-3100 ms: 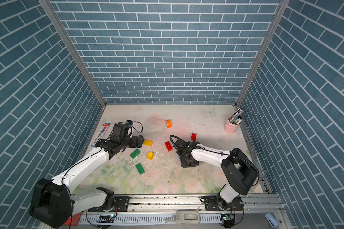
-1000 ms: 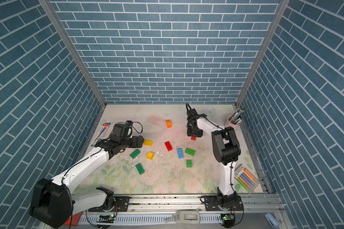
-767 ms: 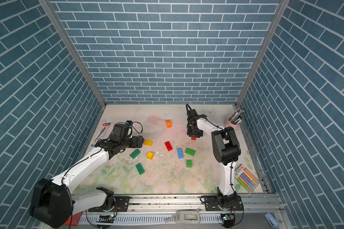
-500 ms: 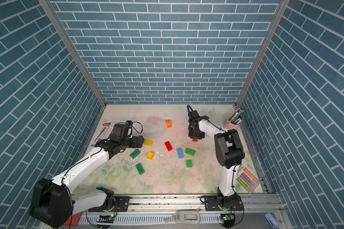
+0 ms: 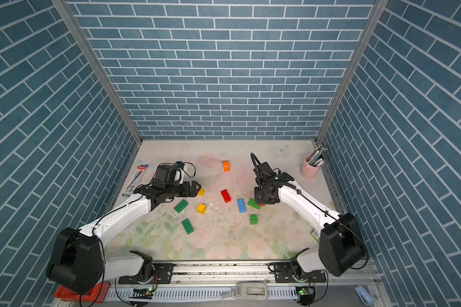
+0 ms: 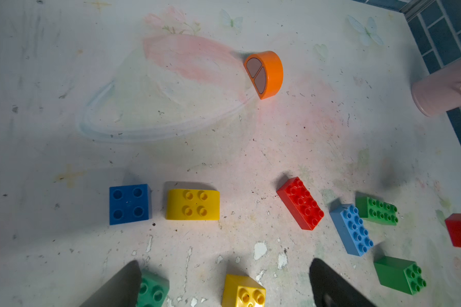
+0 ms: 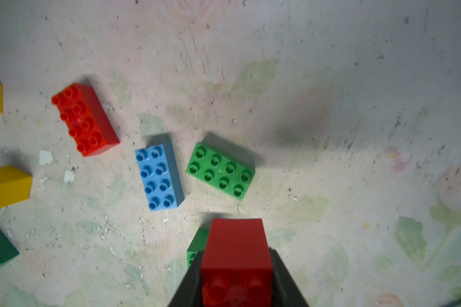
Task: Assemble an ice cream with lego
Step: Pick up the lego brick from the center of the board, then assemble the lego brick with the lego brick.
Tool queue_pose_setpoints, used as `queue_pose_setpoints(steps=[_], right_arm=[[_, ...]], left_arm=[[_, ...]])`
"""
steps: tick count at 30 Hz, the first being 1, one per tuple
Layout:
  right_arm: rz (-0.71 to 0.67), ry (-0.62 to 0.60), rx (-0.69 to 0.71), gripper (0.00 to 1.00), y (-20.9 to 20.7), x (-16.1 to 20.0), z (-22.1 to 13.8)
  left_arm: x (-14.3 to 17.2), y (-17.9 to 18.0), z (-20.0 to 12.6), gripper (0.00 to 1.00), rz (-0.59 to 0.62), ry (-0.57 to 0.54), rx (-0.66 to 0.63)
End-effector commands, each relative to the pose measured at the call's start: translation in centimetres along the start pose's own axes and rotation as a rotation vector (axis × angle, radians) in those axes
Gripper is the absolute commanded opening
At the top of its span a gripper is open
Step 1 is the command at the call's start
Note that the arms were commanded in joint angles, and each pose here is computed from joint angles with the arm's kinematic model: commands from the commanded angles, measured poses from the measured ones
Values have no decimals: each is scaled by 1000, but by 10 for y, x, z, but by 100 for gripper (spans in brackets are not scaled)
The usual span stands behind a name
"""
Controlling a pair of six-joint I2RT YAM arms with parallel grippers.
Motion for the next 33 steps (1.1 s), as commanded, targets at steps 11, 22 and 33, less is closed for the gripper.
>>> queue_pose_setpoints(steps=[11,22,33], right_arm=[[-34,16,18,7,13,42,0],[-62,14,46,6,23,45,18],[-47,25,96,4,19,52,30]], left_arm=[[14,-21,10,99,-92,9,193],[27,-28,1,100,-89,22,175],[28,-26,-5,99,-80,22,150]])
Point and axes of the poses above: each gripper's point midway between its finger pads, its own z axis out along the fingers, its own y axis along the line the jaws close on, x = y × z, the point moved 5 cm from there along -z, back along the fingers, and after that the axes turned 9 degrees about z, right-handed, at the moved point
